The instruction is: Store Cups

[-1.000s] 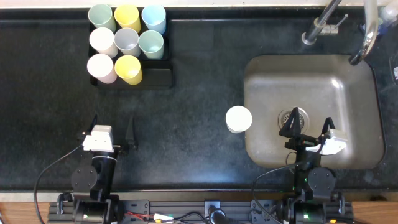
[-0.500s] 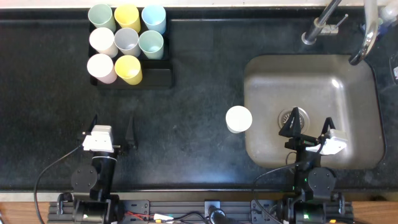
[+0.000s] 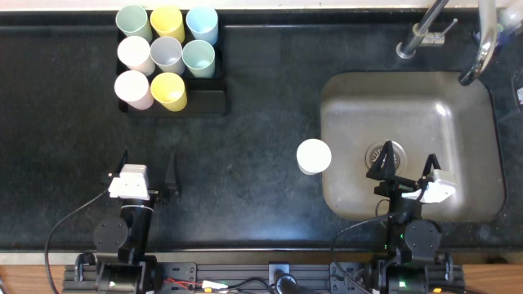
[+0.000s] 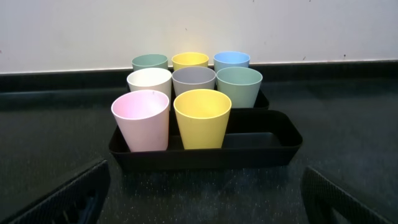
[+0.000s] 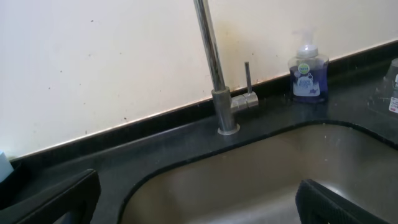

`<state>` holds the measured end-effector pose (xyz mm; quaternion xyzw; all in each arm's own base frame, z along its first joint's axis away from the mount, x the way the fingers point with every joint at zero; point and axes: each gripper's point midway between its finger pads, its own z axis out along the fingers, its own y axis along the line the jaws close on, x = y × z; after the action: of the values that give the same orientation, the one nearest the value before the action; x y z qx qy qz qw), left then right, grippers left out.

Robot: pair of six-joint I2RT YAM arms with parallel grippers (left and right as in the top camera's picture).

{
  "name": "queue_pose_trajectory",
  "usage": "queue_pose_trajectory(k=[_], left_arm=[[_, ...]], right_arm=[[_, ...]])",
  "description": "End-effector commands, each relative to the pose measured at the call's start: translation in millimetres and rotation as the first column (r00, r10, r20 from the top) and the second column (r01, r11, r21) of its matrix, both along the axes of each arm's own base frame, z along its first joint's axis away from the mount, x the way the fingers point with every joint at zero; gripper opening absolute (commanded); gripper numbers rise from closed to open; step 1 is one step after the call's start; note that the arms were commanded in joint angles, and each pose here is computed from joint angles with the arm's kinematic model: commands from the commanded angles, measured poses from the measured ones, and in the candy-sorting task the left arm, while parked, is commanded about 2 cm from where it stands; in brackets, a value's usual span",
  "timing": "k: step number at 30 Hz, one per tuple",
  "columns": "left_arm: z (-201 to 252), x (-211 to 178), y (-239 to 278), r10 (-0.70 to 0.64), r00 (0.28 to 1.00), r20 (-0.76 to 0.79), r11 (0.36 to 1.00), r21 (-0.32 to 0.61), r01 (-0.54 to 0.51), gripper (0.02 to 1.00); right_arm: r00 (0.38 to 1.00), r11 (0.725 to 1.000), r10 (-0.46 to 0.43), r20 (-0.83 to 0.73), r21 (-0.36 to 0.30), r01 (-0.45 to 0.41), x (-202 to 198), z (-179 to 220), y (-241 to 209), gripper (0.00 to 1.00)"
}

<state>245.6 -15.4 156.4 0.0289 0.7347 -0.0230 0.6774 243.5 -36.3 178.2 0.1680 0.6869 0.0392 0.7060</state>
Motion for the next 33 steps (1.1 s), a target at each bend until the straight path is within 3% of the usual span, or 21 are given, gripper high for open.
queue_pose_trajectory(k=[1, 10, 15, 18, 21, 25, 29, 33], left_arm=[[0, 0, -2, -0.014, 1.000, 0.007, 1.000, 0.021, 0.014, 0.998], [0, 0, -2, -0.014, 1.000, 0.007, 1.000, 0.020, 0.014, 0.998], [0, 0, -2, -0.014, 1.000, 0.007, 1.000, 0.020, 0.014, 0.998], [0, 0, -2, -0.014, 1.000, 0.007, 1.000, 0.020, 0.014, 0.998], [0, 0, -2, -0.014, 1.000, 0.007, 1.000, 0.021, 0.014, 0.998], [0, 0, -2, -0.014, 1.000, 0.007, 1.000, 0.020, 0.014, 0.998], [0, 0, -2, -0.014, 1.000, 0.007, 1.000, 0.020, 0.014, 1.000], [0, 0, -2, -0.014, 1.000, 0.007, 1.000, 0.020, 0.014, 0.998]], right_arm=[[1.000, 1.000, 0.000, 0.001, 0.003, 0.000, 0, -3, 0, 0.998], [1.000, 1.000, 0.003, 0.025, 0.013, -0.003, 0, 2, 1, 0.998], [0.995, 0.997, 0.073, 0.063, 0.006, -0.074, -8, 46, 13, 0.998], [0.985, 0.985, 0.169, -0.025, 0.021, -0.169, -17, 67, 31, 0.998], [0.938, 0.957, 0.290, -0.188, 0.084, -0.279, -22, 78, 52, 0.998], [0.876, 0.943, 0.332, -0.349, 0.137, -0.303, -6, 97, 59, 0.996], [0.795, 0.940, 0.261, -0.547, -0.044, -0.338, 19, 106, 53, 0.998], [0.628, 0.857, 0.174, -0.759, -0.197, -0.476, 32, 90, 62, 0.998]])
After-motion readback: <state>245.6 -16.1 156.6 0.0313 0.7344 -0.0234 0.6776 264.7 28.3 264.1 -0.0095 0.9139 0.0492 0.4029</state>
